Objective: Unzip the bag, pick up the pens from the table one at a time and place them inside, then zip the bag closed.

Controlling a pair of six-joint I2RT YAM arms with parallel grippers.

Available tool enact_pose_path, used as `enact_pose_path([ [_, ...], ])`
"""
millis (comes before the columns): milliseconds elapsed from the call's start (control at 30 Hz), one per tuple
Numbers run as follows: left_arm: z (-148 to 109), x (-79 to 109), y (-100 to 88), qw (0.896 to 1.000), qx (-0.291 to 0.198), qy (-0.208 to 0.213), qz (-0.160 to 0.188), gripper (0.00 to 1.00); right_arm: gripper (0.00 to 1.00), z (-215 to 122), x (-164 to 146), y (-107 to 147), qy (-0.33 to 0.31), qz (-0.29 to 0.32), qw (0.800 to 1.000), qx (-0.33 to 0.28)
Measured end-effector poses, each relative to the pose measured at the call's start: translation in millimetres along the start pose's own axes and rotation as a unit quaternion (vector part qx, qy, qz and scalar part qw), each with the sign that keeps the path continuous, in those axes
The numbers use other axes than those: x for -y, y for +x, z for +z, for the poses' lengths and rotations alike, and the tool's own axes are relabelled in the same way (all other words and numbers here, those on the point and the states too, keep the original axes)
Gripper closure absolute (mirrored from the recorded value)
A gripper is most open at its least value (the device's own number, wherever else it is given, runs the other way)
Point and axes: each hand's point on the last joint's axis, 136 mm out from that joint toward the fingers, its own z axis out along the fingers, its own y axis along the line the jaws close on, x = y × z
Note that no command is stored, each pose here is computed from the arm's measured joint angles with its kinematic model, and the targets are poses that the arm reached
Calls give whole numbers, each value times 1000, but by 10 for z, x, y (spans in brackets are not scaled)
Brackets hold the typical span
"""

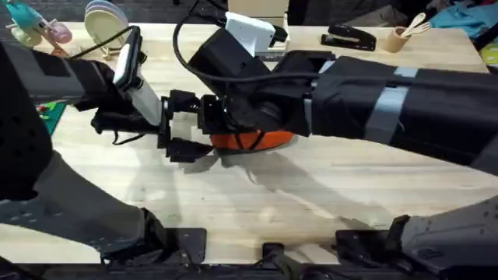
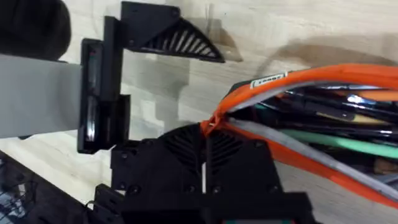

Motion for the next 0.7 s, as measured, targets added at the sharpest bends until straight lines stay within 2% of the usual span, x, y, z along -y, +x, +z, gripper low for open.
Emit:
enact_pose_path([
  [33, 22, -3, -19, 1000, 4, 2, 4, 7, 970, 0, 0, 0, 0, 0, 1000, 0],
  [200, 103, -21, -79, 1000, 13, 7, 17, 142, 971, 0, 0, 0, 0, 0, 1000, 0],
  [333, 148, -87, -80, 1000, 11, 2, 20, 155, 970, 0, 2, -2, 0, 0, 1000, 0],
  [367, 157, -96, -81, 1000, 11, 2, 17, 185, 970, 0, 3, -3, 0, 0, 1000, 0],
  [433, 172, -95, -83, 1000, 10, 4, 6, 325, 970, 0, 5, -5, 0, 1, 1000, 0],
  [533, 188, -77, -86, 1000, 9, 8, -5, 640, 970, 0, 6, -7, 0, 1, 1000, 1],
  [567, 189, -83, -87, 1000, 9, 8, -9, 846, 972, 0, 7, -8, 1, 1, 1000, 1],
  [633, 189, -84, -86, 1000, 9, 7, -11, 941, 971, 0, 9, -9, 1, 0, 1000, 1],
  [700, 190, -83, -86, 1000, 9, 8, -13, 953, 971, 0, 14, -16, 1, 0, 1000, 1],
])
